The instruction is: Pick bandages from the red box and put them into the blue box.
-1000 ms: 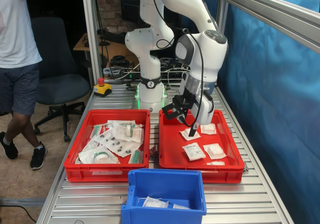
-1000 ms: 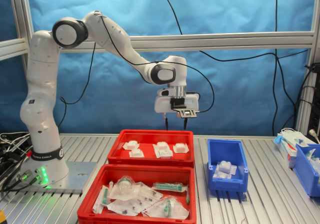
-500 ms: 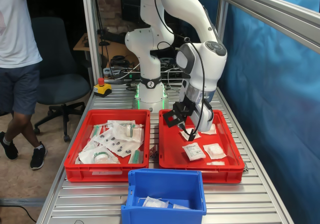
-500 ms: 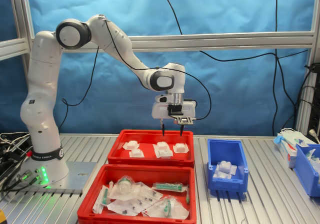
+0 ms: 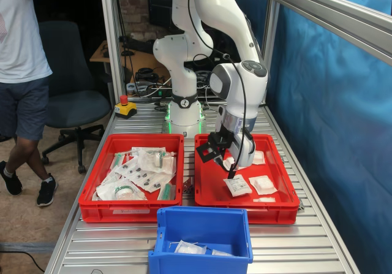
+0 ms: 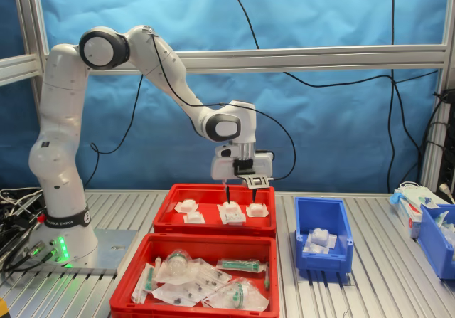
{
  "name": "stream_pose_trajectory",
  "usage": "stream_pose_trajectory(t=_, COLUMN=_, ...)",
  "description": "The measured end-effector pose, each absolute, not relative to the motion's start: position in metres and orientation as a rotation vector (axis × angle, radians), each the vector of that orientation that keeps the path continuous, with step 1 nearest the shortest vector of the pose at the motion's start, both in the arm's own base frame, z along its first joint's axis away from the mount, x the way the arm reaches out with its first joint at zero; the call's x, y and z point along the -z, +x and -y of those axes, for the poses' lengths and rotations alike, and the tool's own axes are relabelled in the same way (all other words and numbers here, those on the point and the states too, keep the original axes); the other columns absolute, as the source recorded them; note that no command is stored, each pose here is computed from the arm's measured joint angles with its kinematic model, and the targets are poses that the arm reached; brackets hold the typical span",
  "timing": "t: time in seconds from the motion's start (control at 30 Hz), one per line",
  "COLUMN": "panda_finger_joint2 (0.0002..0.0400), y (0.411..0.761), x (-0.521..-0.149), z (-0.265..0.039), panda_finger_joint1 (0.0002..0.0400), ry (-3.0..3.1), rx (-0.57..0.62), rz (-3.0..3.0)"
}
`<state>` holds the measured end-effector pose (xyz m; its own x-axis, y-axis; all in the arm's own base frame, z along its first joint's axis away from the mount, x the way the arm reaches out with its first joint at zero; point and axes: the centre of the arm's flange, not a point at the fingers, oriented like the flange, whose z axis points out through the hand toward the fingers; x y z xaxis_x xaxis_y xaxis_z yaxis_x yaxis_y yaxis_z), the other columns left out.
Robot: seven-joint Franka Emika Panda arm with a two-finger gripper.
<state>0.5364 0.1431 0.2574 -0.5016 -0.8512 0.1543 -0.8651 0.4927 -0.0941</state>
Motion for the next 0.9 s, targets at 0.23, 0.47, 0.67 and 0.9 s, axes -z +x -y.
stream_pose_trajectory(t=0.23, panda_finger_joint2=0.04, y=0.532, x=-0.249, z=-0.137, panda_finger_joint1=0.04, ry=1.524, rx=-0.242, rz=2.659)
stream_pose_trajectory(t=0.47, panda_finger_joint2=0.04, y=0.534, x=-0.241, z=-0.133, panda_finger_joint1=0.04, ry=1.531, rx=-0.246, rz=2.684)
stream_pose_trajectory(t=0.67, panda_finger_joint2=0.04, y=0.536, x=-0.227, z=-0.13, panda_finger_joint1=0.04, ry=1.53, rx=-0.245, rz=2.691)
stream_pose_trajectory(t=0.9, panda_finger_joint2=0.04, y=0.534, x=-0.208, z=-0.126, panda_finger_joint1=0.04, ry=1.525, rx=-0.238, rz=2.684)
